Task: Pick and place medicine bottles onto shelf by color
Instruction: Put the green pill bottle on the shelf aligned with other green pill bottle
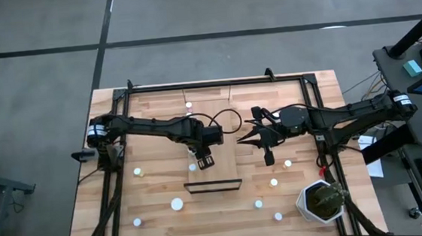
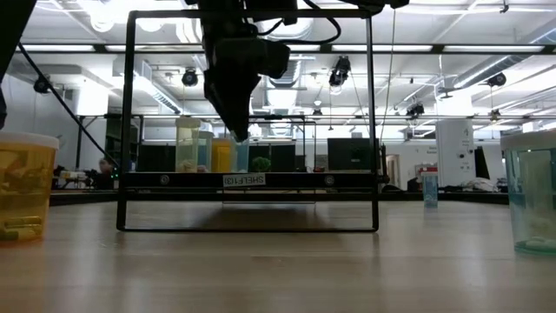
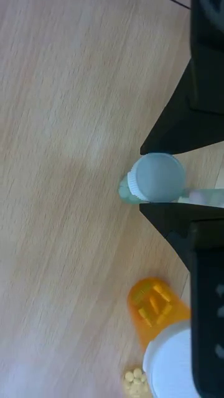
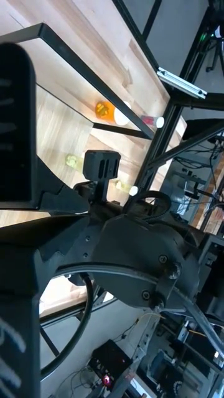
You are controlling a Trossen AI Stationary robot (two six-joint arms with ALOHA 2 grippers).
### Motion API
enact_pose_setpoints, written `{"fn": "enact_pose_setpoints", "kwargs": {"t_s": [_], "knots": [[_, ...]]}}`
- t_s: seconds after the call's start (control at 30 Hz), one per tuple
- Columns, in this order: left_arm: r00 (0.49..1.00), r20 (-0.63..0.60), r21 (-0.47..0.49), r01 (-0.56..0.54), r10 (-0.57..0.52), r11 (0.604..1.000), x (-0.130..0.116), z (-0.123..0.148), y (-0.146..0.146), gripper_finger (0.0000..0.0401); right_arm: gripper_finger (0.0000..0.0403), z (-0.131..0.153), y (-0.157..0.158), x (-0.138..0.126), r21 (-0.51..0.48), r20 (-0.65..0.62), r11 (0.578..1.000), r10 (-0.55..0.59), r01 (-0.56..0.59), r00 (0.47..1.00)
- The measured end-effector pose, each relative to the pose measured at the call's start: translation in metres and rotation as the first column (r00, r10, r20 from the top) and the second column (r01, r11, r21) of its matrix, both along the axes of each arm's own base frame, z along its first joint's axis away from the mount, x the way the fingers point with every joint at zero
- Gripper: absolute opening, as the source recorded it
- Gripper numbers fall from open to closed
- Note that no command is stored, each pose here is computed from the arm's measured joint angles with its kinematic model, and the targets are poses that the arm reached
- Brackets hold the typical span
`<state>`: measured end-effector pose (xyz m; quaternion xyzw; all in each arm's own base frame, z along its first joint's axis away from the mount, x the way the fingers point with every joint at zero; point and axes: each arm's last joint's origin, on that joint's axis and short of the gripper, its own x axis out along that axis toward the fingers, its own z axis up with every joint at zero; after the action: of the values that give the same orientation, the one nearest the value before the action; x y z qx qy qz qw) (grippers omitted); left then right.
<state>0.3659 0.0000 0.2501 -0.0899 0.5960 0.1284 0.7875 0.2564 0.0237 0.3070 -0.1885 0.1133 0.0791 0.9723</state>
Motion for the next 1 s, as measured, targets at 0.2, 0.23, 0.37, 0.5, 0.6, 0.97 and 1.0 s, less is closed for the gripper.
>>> {"fn": "enact_pose_setpoints", "kwargs": {"t_s": [0.2,0.23,0.37,0.5,0.6,0.97,1.0], "knots": [[1.000,0.004,0.008,-0.004,0.004,1.000,-0.001,0.001,0.001,0.0107,0.0009,0.000,0.000,0.000,0.000,0.000,1.000,0.000,0.000,1.000],[1.000,0.004,0.008,-0.004,0.004,1.000,-0.001,0.001,0.001,0.0113,0.0009,0.000,0.000,0.000,0.000,-0.001,1.000,0.000,0.000,1.000],[1.000,0.005,0.007,-0.005,0.004,1.000,-0.001,0.001,0.001,0.0142,0.0009,0.000,0.000,0.000,0.000,-0.001,1.000,0.000,0.000,1.000],[1.000,0.005,0.007,-0.004,0.004,1.000,-0.001,0.002,0.001,0.0162,0.0009,0.000,0.000,0.000,0.000,-0.001,1.000,0.000,0.000,1.000],[1.000,0.010,0.006,-0.004,0.004,1.000,-0.002,0.004,0.001,0.0168,0.0009,0.000,0.000,0.000,0.000,-0.001,1.000,0.000,0.000,1.000],[0.995,0.092,0.012,0.033,-0.034,0.999,-0.027,0.044,-0.005,0.0169,0.0009,-0.002,-0.002,0.001,0.046,-0.011,0.999,-0.025,0.026,1.000],[0.992,0.112,0.020,0.050,-0.052,0.999,-0.031,0.049,-0.009,0.0169,0.0009,-0.003,-0.004,0.003,0.061,-0.014,0.997,-0.040,0.041,0.999]]}}
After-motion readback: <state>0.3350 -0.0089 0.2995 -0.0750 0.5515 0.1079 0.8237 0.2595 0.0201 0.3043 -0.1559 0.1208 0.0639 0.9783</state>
